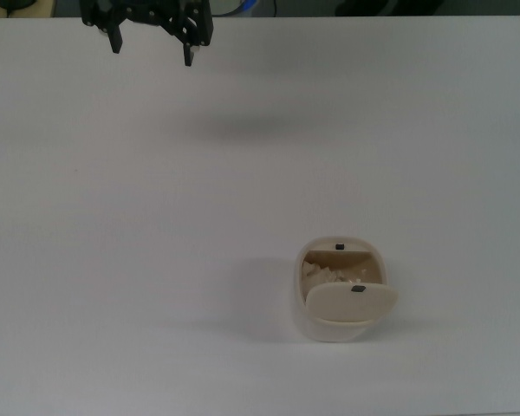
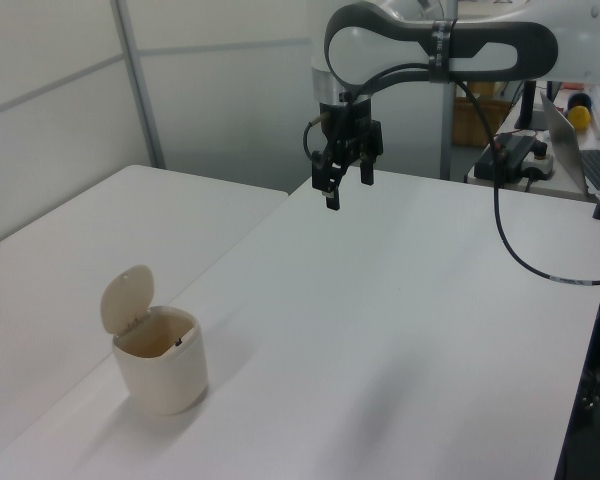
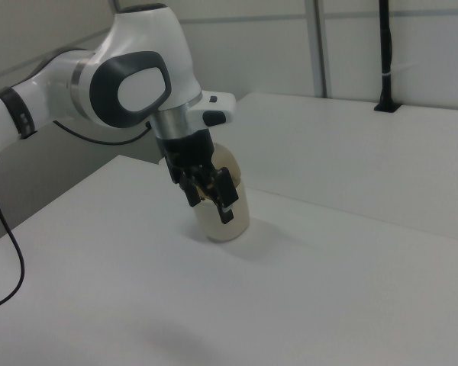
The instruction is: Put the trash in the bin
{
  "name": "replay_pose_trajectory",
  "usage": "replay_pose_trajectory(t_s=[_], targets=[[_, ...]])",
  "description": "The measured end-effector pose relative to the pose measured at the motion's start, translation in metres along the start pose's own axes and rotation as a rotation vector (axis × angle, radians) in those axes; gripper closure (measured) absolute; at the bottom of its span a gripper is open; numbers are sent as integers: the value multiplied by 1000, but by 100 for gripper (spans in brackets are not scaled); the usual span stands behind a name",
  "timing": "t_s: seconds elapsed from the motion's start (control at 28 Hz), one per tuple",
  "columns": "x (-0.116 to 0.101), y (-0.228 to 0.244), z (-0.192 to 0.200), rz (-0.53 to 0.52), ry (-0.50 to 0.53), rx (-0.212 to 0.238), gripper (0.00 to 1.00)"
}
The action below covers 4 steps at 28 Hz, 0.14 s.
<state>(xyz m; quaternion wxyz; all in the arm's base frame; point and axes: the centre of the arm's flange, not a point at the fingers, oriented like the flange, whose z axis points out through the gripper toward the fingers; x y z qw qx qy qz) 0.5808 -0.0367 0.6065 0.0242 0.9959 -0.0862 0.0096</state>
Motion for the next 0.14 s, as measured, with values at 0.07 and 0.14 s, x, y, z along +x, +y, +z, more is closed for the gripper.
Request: replay_pose_trajectory(t_s=[0.07, 0.14], targets=[[0, 0, 0, 0, 0, 0, 0], [0, 0, 0, -1, 0, 0, 0]])
